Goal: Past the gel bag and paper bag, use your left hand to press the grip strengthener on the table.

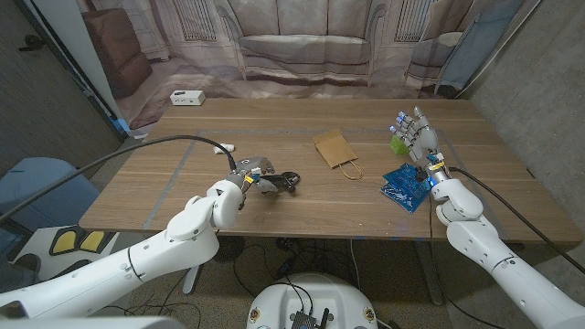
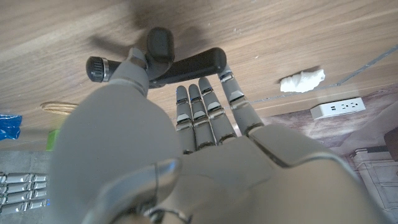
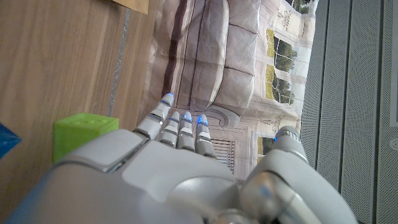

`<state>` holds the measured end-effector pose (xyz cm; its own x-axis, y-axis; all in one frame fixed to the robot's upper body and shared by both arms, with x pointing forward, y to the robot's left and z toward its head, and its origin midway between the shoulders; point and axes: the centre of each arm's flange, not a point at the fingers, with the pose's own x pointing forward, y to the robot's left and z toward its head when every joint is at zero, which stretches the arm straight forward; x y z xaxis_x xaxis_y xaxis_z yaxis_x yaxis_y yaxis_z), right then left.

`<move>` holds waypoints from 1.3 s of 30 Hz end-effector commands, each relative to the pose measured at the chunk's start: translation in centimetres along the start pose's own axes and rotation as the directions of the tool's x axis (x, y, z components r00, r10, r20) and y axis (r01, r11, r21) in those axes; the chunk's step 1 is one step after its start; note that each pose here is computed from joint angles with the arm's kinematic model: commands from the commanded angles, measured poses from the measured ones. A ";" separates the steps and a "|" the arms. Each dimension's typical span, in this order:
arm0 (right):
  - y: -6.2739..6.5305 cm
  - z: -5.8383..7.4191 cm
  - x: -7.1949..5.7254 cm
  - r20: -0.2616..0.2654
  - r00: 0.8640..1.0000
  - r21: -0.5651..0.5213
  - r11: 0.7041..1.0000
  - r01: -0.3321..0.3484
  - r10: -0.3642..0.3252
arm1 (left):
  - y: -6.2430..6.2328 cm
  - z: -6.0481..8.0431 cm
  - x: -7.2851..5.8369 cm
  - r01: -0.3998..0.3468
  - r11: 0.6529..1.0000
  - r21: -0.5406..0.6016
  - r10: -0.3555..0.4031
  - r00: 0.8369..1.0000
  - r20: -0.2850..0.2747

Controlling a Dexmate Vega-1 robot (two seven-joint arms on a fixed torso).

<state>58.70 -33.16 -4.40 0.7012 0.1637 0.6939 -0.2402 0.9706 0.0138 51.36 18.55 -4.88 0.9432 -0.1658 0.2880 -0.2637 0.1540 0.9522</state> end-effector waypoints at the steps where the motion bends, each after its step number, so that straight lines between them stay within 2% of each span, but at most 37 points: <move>1: 0.0 -0.1 -0.2 -0.006 1.000 0.007 1.000 0.006 -0.006 | -1.3 0.3 0.2 0.041 0.998 0.049 -0.039 0.999 -0.035; 6: 0.1 -0.2 -0.2 -0.006 1.000 0.004 1.000 0.004 -0.004 | -1.8 0.4 0.2 0.059 0.996 0.069 -0.056 0.997 -0.045; 14: 0.2 -0.2 -0.1 -0.004 1.000 0.003 1.000 0.001 -0.001 | -1.5 0.4 0.2 0.057 0.995 0.083 -0.053 0.997 -0.048; 31: 0.3 -0.1 -0.2 -0.002 1.000 0.003 1.000 0.004 -0.004 | 0.3 0.4 0.0 0.041 0.986 0.162 -0.034 0.998 -0.047; 39: 0.4 0.0 -0.2 0.000 1.000 -0.005 1.000 0.000 0.000 | 1.2 0.2 -0.4 0.012 0.988 0.156 -0.006 0.999 -0.041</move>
<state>58.61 -32.91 -4.59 0.7039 0.1619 0.6916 -0.2394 0.9708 0.0164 51.22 18.19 -4.79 0.9591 -0.1260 0.2534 -0.2546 0.0064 0.9670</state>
